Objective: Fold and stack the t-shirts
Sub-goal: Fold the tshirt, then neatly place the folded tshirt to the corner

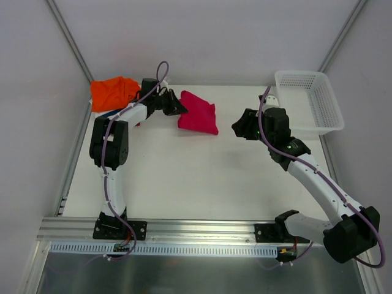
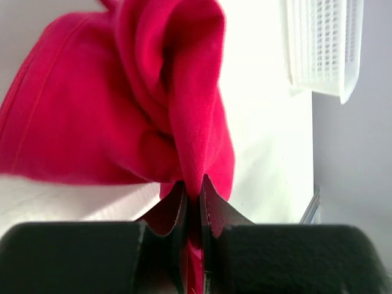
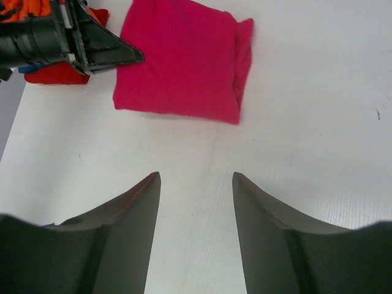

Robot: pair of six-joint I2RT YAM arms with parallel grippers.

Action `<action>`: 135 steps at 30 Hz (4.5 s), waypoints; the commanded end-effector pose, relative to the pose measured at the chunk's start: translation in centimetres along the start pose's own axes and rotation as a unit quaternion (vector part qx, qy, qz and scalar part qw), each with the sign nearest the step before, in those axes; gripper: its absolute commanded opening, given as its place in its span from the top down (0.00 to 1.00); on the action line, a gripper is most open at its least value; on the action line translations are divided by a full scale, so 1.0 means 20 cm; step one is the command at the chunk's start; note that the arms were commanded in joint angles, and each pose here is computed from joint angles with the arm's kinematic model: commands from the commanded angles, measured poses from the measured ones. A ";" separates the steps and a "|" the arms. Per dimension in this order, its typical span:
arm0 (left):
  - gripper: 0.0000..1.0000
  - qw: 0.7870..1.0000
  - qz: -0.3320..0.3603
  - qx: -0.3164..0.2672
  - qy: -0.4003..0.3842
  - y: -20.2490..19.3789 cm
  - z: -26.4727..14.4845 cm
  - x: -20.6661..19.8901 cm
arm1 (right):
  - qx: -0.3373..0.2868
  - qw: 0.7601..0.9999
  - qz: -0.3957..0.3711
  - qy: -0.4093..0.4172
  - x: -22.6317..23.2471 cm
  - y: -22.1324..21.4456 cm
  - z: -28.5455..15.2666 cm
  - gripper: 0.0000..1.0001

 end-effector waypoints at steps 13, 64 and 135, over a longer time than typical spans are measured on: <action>1.00 0.991 0.093 -0.088 -0.027 0.65 -0.49 -0.30 | -0.027 0.999 0.006 0.034 0.07 0.07 -0.04 0.46; 1.00 0.954 0.143 -0.251 0.075 1.12 -1.58 -0.04 | -0.019 0.998 0.020 0.058 0.07 -0.02 -0.07 0.46; 0.01 0.903 0.103 -0.227 0.349 0.84 -1.45 0.22 | -0.005 0.997 0.028 0.068 0.01 -0.16 -0.16 0.46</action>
Point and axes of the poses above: each gripper's point midway between its finger pads, its own z axis out along the fingers, its own x axis along the line the jaws close on, y = z × x, the point moved 2 cm from there along -z, back along the fingers, and after that the axes turned 10 degrees about z, right-handed, at the moved point
